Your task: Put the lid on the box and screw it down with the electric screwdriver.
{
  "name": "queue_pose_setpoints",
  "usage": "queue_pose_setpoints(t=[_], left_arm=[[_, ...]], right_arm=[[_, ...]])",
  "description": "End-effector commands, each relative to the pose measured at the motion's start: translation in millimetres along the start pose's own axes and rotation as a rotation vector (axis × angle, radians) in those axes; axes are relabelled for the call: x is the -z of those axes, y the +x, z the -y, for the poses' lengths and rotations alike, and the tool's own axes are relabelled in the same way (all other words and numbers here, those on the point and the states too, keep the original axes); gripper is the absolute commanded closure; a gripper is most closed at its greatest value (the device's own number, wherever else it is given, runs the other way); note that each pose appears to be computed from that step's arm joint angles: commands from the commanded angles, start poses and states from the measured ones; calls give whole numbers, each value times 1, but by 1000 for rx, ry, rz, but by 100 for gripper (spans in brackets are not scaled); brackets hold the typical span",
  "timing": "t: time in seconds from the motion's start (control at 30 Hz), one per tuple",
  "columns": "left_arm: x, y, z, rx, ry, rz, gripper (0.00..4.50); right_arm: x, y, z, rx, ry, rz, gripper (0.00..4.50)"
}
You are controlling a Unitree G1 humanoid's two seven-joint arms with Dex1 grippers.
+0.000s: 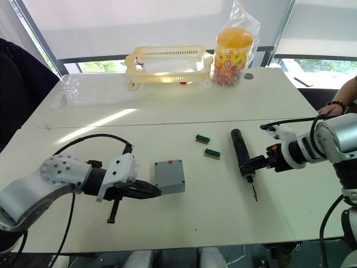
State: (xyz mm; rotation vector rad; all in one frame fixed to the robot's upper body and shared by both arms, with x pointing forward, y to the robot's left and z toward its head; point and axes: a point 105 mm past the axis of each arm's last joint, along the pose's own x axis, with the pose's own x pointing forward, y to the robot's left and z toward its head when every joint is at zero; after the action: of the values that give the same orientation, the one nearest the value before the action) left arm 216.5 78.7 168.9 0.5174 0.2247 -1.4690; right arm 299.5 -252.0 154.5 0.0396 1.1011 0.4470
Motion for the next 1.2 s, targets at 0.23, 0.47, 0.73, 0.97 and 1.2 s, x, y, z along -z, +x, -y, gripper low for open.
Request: queue_pose_setpoints(t=[0.23, 0.47, 0.73, 0.97, 1.2], left_arm=[[-11, 2, 0, -49, 33, 38, 450], [-8, 6, -2, -110, -9, 54, 450], [3, -11, -13, -178, -30, 0, 450], [0, -40, -38, -248, -86, 45, 450], [-2, -52, -50, -208, -151, 98, 450]], right_arm=[[-7, 21, 6, 71, 31, -54, 22], [-7, 38, 19, 178, -19, -109, 75], [7, 37, 36, 261, 2, -137, 274], [-14, 14, 47, 303, 204, 146, 274], [-59, -28, 15, 330, 246, 692, 274]])
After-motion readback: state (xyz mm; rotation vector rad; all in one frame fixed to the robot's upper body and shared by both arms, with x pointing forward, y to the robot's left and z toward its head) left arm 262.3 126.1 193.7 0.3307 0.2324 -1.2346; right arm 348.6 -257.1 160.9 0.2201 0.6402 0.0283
